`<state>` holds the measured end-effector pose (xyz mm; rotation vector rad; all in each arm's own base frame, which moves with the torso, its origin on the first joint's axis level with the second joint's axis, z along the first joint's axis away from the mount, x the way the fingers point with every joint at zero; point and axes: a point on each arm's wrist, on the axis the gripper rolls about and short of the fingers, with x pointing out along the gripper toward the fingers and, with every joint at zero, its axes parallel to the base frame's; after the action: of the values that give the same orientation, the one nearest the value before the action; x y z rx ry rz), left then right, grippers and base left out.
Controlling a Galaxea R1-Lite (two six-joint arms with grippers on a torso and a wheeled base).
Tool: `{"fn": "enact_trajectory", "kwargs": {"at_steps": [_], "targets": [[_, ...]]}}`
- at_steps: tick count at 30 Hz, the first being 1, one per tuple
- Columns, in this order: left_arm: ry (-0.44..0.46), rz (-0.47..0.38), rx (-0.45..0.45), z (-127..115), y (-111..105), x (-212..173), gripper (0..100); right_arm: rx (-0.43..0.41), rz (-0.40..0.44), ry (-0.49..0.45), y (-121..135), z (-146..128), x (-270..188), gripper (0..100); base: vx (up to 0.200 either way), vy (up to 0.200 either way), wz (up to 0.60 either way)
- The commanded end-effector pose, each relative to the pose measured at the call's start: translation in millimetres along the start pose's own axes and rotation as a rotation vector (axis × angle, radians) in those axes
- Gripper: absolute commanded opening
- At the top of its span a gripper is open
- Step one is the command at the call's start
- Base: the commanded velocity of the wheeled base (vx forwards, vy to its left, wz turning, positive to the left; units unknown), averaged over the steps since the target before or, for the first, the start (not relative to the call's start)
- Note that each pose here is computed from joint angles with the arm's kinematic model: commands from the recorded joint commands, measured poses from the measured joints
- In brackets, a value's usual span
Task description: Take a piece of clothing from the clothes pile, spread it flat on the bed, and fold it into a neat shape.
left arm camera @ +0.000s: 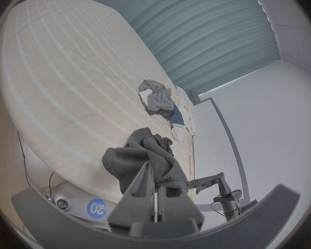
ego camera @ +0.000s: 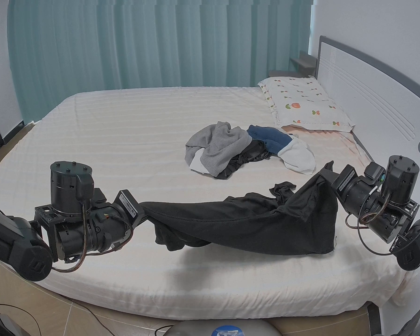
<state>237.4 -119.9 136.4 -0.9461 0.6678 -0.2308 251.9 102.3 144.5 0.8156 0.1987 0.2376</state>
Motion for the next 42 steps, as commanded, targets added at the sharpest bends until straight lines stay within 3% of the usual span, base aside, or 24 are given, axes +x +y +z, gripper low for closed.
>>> {"fn": "enact_trajectory", "kwargs": {"at_steps": [1,29,42], "targets": [[-0.005,-0.004,0.000,0,-1,-2,0,-0.001,-0.007,0.011,-2,-3,2,0,0.000,0.200,0.00],[-0.021,0.001,-0.004,3,1,-5,0,0.001,0.012,0.026,3,-8,4,0,0.000,0.200,0.00],[-0.040,0.006,-0.006,8,3,-6,0,-0.002,0.098,0.000,16,-11,6,0,0.000,0.200,0.00]]}}
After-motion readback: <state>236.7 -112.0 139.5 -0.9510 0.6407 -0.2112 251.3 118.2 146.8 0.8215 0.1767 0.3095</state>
